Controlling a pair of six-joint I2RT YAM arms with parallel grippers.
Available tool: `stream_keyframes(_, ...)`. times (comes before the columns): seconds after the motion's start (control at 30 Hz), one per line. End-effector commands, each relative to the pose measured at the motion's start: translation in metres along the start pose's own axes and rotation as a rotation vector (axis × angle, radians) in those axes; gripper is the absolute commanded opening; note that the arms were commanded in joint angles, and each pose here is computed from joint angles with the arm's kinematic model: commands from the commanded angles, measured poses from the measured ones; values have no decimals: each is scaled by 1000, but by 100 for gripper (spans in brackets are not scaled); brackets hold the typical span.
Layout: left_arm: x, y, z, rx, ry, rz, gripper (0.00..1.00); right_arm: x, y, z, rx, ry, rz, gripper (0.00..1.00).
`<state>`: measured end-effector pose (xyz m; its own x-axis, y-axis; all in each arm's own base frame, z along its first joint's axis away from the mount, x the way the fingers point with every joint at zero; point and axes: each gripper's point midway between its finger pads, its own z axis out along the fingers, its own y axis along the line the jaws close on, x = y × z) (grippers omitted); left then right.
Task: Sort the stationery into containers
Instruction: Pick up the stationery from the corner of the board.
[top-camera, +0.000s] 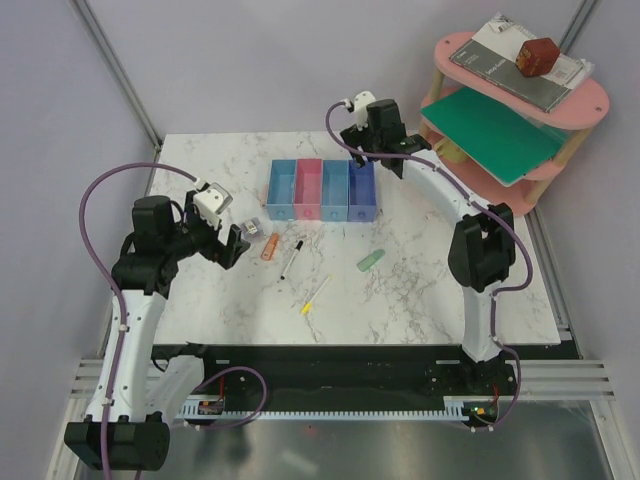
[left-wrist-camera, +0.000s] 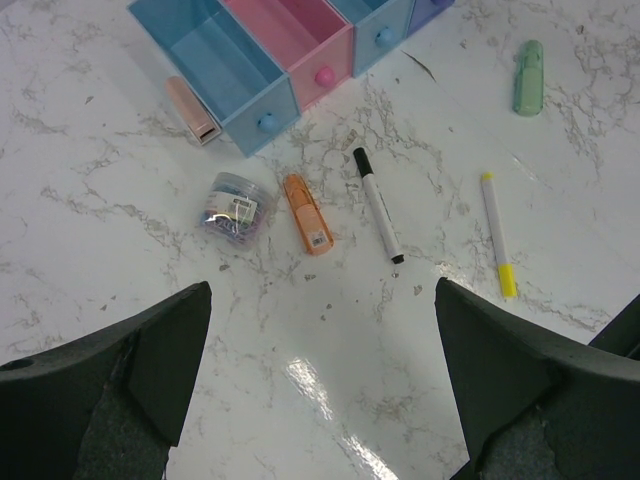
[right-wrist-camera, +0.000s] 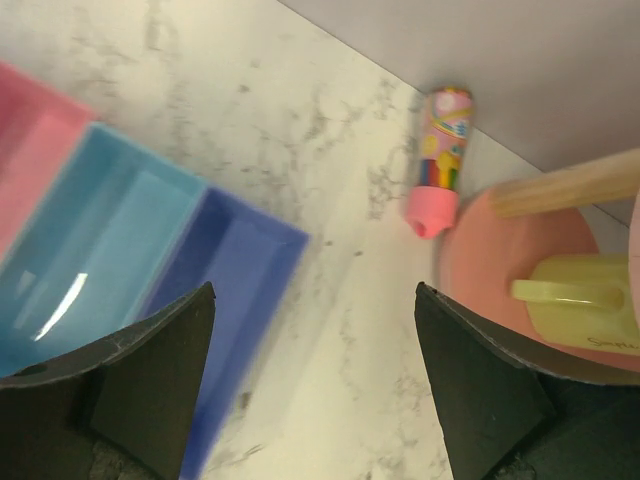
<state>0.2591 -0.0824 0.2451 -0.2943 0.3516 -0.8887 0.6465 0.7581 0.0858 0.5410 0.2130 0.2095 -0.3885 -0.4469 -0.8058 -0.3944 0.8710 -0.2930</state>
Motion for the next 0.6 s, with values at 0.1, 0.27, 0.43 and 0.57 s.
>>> stream_keyframes(0.1,-18,8,0,-15,-36,18,100,10,-51,57,85,22,-26,89)
stream_keyframes(0.27,-21,8,0,-12,-39,15,100,16,-73,83,147,6,-17,88)
stream_keyframes(0.43,-25,10,-3,-22,-46,24,100,39,-98,112,239,16,15,87)
stream_keyframes(0.57,-26,11,-4,-26,-46,29,100,49,-116,122,298,-5,62,85)
